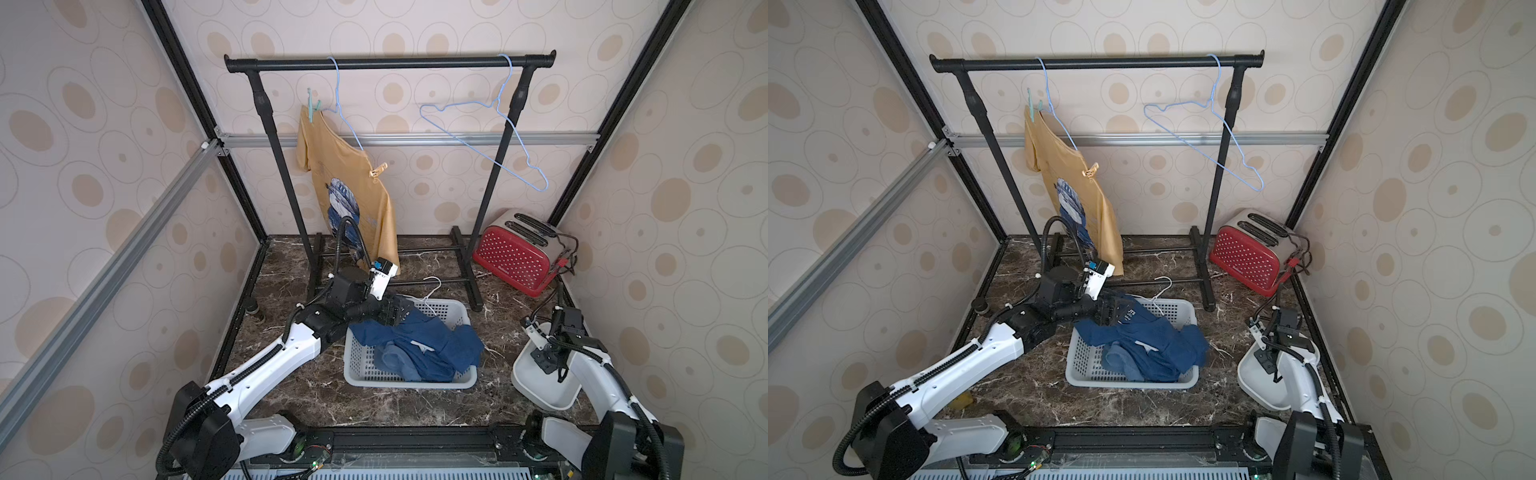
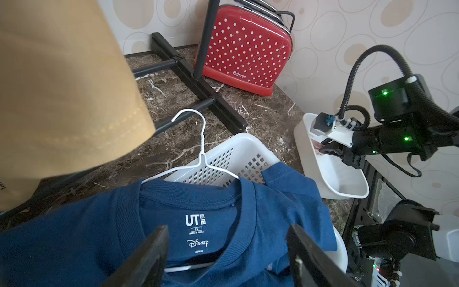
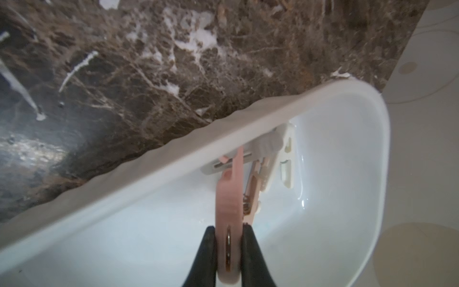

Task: Remove the clothespins securing t-shirts to the hanger
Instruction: Place the clothespin in the storage box, then pick up the hanger from the basket.

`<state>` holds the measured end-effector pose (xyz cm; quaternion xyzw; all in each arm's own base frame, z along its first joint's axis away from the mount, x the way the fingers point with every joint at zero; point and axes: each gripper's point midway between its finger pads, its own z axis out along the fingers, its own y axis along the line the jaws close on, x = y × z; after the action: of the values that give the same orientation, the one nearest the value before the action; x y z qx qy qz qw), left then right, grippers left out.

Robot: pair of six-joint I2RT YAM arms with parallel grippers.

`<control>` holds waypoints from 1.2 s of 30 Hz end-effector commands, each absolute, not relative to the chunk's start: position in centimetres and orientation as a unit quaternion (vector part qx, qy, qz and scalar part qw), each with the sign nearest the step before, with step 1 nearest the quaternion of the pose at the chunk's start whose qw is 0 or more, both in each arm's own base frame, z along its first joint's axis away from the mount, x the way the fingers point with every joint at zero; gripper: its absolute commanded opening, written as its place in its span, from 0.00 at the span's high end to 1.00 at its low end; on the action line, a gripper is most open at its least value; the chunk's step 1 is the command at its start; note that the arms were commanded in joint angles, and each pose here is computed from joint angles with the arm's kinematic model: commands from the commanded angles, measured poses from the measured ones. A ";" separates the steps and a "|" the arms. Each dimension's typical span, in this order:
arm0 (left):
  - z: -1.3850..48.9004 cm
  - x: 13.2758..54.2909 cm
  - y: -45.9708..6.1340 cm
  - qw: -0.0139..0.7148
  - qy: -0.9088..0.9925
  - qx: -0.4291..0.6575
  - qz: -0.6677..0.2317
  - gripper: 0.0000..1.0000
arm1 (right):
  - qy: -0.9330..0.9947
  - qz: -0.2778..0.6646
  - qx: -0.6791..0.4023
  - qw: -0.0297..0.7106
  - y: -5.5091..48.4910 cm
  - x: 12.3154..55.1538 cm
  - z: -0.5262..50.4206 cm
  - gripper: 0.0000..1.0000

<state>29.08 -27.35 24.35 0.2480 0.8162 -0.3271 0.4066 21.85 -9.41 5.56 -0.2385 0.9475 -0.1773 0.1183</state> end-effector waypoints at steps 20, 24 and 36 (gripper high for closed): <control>25.7 29.2 -27.0 0.423 0.812 0.262 -0.305 0.23 | 0.935 -0.228 -0.200 0.183 -11.3 25.1 10.6 0.48; 25.5 29.3 -27.0 0.421 0.813 0.265 -0.302 0.22 | 0.911 -0.197 -0.184 0.311 -8.3 28.7 17.2 0.40; 24.8 29.4 -26.7 0.402 0.828 0.276 -0.277 0.22 | 0.937 -0.039 -0.107 0.330 7.2 32.4 21.8 0.25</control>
<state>29.34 -26.83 23.68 0.2647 0.8295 -0.2918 0.3958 33.60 5.28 22.91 -0.1859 0.9101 -0.0838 0.3607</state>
